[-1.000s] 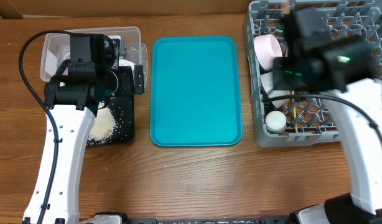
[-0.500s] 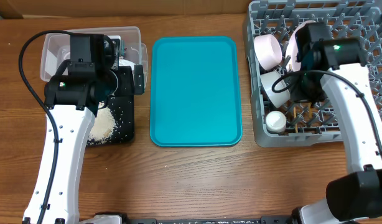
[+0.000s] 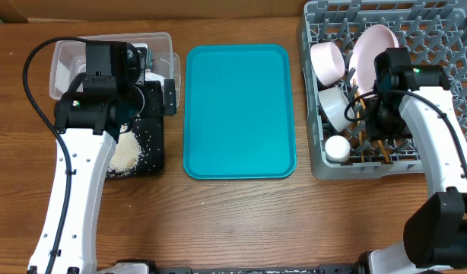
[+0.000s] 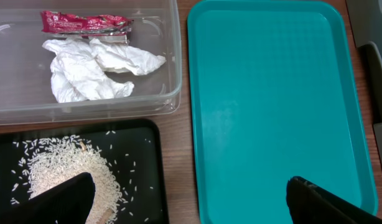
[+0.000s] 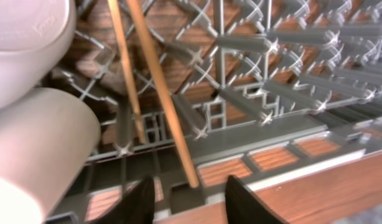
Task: Sort waste into correct bins and load items into the dishwasher
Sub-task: 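Carry the second chopstick right and insert it in the rack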
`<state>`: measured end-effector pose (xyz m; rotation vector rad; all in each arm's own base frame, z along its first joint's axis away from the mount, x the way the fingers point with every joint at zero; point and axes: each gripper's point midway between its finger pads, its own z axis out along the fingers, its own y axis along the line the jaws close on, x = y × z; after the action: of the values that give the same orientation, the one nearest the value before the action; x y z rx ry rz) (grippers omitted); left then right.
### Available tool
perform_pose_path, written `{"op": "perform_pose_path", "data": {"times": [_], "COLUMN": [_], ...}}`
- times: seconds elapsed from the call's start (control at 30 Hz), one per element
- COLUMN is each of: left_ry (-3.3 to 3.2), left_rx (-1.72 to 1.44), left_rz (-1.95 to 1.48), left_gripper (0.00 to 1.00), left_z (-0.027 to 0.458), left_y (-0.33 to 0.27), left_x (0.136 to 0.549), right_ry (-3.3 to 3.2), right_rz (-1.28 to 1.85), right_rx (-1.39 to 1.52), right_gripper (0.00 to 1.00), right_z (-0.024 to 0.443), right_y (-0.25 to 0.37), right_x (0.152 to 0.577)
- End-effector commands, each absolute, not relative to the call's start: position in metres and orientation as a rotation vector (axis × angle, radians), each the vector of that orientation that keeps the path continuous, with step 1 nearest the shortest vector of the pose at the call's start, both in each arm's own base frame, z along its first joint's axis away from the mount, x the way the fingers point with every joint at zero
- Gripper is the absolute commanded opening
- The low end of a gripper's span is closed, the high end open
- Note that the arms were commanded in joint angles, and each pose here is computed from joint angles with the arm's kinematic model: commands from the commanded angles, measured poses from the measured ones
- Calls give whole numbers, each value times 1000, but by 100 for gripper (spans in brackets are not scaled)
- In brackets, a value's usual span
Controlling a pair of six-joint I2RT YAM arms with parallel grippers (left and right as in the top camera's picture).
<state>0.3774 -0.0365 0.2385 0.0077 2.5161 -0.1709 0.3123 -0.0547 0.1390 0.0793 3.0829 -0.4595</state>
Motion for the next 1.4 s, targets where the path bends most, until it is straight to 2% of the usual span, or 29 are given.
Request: {"op": "perform_pose_path", "data": {"times": [0.0,0.2,0.33,0.37,0.4,0.43,0.47,0.53,0.67,0.87,1.13,1.27,1.37], "left_ry": [2488,2488,2488,2488,2488,2488,2489,2488,2488,2489,2488,2488,2489], "left_rx": [-9,-9,-9,-9,-9,-9,-9,-9,-9,-9,-9,-9,-9], "left_rz": [-182,-182,-182,-182,-182,-182,-182,-182,-182,-182,-182,-182,-182], "left_gripper": [100,100,100,100,100,100,100,100,100,100,100,100,100], "left_z": [249,249,249,249,249,249,249,249,249,249,249,249,249], "left_y": [-37,-37,-37,-37,-37,-37,-37,-37,-37,-37,-37,-37,-37], "left_x": [380,380,380,380,380,380,380,380,380,380,380,380,380], "right_ry": [3055,2984,2867,2843,2802,2785,2757,2699,2560,2506,2509,2495,2389], "right_rz": [-462,-316,-104,-67,-10,9,35,122,275,121,85,83,130], "right_rx": [95,84,54,44,25,17,4,-8,-63,-19,-16,-14,-34], "right_gripper": [43,43,43,46,52,66,100,100,100,100,100,100,100], "right_z": [141,163,211,223,247,260,279,321,369,384,383,384,403], "right_y": [-57,-38,-10,-5,5,8,13,25,45,23,19,19,26], "right_x": [316,335,351,353,351,349,344,327,316,305,306,312,326]}}
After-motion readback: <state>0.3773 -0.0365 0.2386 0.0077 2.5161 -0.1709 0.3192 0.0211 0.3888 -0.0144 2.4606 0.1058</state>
